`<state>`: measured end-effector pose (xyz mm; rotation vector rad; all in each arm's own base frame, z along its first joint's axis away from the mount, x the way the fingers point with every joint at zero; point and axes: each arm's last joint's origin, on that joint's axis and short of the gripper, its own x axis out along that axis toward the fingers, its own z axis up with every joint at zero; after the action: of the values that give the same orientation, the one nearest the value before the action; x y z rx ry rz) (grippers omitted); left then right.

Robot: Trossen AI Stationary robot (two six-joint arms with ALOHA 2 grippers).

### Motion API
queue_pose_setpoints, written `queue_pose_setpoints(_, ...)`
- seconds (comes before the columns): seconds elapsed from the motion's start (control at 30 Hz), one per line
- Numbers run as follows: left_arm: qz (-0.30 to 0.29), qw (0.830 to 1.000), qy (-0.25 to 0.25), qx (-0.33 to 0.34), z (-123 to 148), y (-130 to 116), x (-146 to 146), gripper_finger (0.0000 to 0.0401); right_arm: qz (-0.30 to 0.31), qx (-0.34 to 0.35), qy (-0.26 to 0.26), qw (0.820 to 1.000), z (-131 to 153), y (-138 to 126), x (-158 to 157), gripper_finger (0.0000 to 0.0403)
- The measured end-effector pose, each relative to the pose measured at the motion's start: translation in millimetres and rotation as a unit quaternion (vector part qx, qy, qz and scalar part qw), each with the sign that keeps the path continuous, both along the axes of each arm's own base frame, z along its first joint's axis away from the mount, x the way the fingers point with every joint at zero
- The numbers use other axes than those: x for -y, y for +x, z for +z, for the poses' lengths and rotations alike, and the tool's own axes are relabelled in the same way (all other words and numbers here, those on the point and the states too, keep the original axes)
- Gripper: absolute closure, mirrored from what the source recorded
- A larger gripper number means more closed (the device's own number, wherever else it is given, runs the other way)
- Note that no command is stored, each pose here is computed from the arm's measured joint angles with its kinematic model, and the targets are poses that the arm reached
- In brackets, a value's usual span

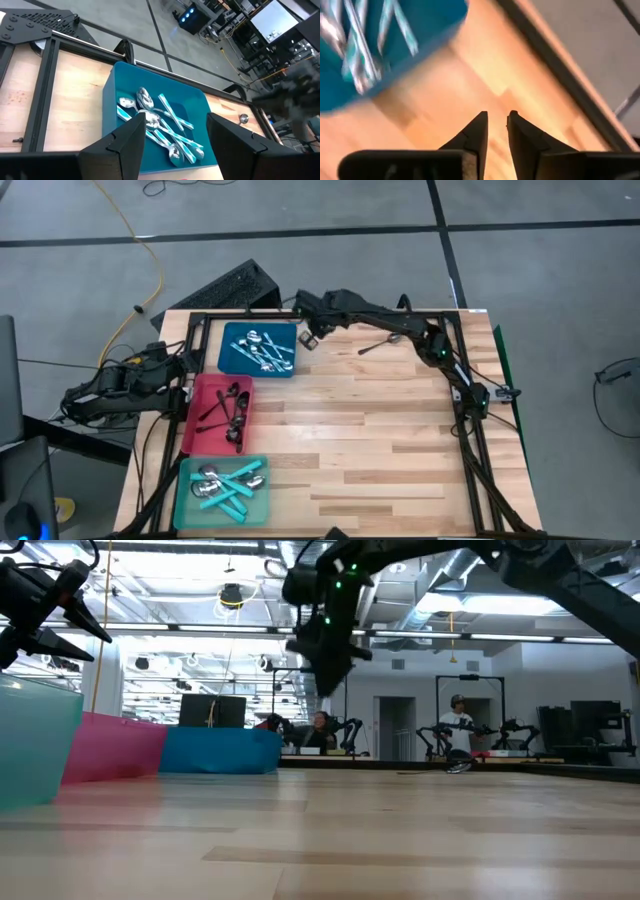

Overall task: Sort silverware by color (type)
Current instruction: Put the black spoon into the red bin

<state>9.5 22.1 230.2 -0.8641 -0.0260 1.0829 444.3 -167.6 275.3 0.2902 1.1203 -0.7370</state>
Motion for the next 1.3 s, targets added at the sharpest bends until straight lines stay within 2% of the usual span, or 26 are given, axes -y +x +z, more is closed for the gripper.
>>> queue_pose_setpoints(0.3, 0.0, 1.0, 0.001, -0.002, 0, 0, 0, 0.0207, 0.017, -0.036, 0.021, 0.999, -51, 9, -29, 0.0344)
queue_pose_setpoints(0.43, 0.0, 1.0, 0.001, -0.002, 0, 0, 0, 0.0207, 0.025, -0.018, 0.036, 0.999, -66, 13, -31, 0.0347)
queue_pose_setpoints(0.5, 0.0, 1.0, 0.002, -0.002, 0, 0, 0, 0.0207, 0.04, 0.021, 0.043, 0.998, -69, 20, -30, 0.0347)
queue_pose_setpoints(0.67, 0.0, 1.0, 0.001, -0.002, 0, 0, 0, 0.0207, 0.097, 0.129, 0.034, 0.986, -60, 39, -28, 0.0348)
queue_pose_setpoints(0.9, 0.0, 1.0, 0.001, -0.002, 0, 0, 0, 0.0207, 0.101, 0.233, -0.009, 0.967, -46, 53, -18, 0.0348)
queue_pose_setpoints(1.07, 0.0, 1.0, 0.002, -0.002, 0, 0, 0, 0.0207, 0.088, 0.212, -0.002, 0.973, -32, 46, -10, 0.0348)
queue_pose_setpoints(1.3, -0.014, 1.0, 0.001, -0.005, 0, 1, 0, 0.0207, 0.086, 0.192, 0.002, 0.978, 18, 33, -8, 0.0348)
